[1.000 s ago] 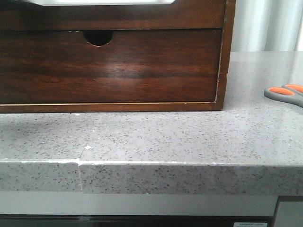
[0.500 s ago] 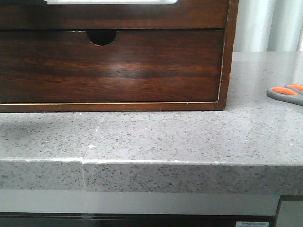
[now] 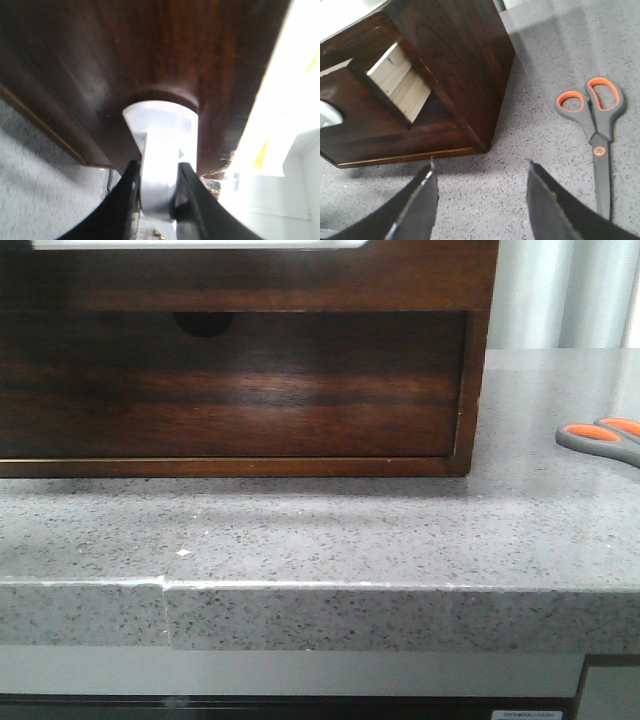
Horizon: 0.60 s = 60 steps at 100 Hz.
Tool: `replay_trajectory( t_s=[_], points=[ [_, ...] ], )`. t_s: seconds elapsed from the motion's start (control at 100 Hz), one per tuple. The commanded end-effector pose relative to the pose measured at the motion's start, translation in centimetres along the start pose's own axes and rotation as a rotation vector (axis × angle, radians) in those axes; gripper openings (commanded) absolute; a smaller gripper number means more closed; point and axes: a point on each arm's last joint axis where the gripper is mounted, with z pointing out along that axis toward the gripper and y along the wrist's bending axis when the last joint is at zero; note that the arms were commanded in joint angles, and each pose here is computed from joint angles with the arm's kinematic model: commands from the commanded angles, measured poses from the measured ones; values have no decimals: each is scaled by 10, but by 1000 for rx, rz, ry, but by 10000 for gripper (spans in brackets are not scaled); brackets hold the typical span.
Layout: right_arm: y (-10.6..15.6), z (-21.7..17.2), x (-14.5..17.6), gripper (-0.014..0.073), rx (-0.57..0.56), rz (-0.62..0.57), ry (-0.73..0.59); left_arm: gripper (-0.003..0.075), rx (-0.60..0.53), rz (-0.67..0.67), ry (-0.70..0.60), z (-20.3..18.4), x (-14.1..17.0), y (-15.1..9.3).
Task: Put scissors in drawer with both arms
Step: 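Grasp the white drawer handle with the left gripper, then pull the drawer open toward the robot with the left gripper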
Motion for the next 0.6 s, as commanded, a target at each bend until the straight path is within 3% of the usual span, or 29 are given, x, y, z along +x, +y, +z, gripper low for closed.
replay_trajectory(
  t_s=[0.0, 0.59],
  points=[
    [6, -2, -15, 351, -19, 10, -66, -20, 45, 66, 2, -12, 6, -7],
    [6, -1, -13, 351, -25, 14, -48, -20, 109, 76, -9, -52, 25, -3]
  ],
)
